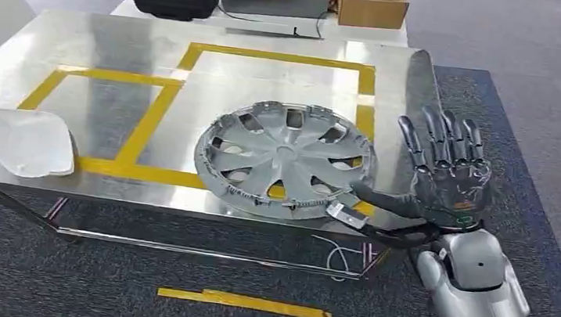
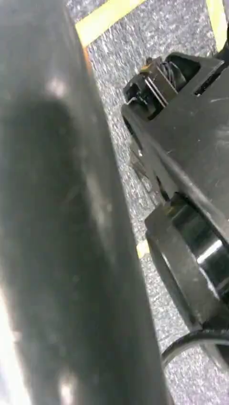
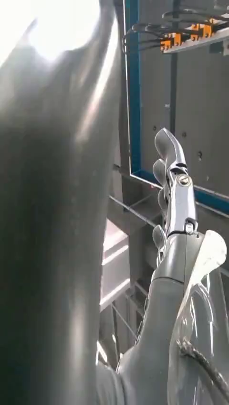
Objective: Take the parts from the cabinet and place them on the table.
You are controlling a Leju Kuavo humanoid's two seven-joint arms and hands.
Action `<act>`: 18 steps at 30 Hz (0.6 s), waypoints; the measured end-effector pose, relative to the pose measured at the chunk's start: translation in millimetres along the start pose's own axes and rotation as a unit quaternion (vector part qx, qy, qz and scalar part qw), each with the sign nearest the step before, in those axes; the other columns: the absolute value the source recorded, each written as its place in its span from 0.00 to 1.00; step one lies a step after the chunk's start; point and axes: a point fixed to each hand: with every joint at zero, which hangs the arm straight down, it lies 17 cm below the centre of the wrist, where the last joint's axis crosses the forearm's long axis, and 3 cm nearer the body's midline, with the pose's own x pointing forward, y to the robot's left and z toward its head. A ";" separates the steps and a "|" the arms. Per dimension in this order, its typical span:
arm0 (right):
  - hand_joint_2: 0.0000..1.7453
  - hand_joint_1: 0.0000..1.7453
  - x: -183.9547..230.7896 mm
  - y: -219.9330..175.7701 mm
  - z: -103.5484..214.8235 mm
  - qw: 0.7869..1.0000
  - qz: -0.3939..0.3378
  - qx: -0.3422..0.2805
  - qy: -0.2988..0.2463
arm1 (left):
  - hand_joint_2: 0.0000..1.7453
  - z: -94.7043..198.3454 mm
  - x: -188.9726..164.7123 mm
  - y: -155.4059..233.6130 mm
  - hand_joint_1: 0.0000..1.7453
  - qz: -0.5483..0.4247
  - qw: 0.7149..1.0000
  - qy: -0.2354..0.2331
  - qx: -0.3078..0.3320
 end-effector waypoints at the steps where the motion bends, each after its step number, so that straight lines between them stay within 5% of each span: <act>1: 0.00 0.00 -0.5 0.0 -0.1 1.000 0.000 0.000 0.001 | 0.00 -0.1 0.3 0.1 0.00 0.000 1.000 0.000 0.000; 18: 0.00 0.00 -16.1 7.3 2.4 1.000 0.014 0.009 0.011 | 0.00 -1.9 4.5 0.0 0.00 0.000 1.000 -0.002 0.004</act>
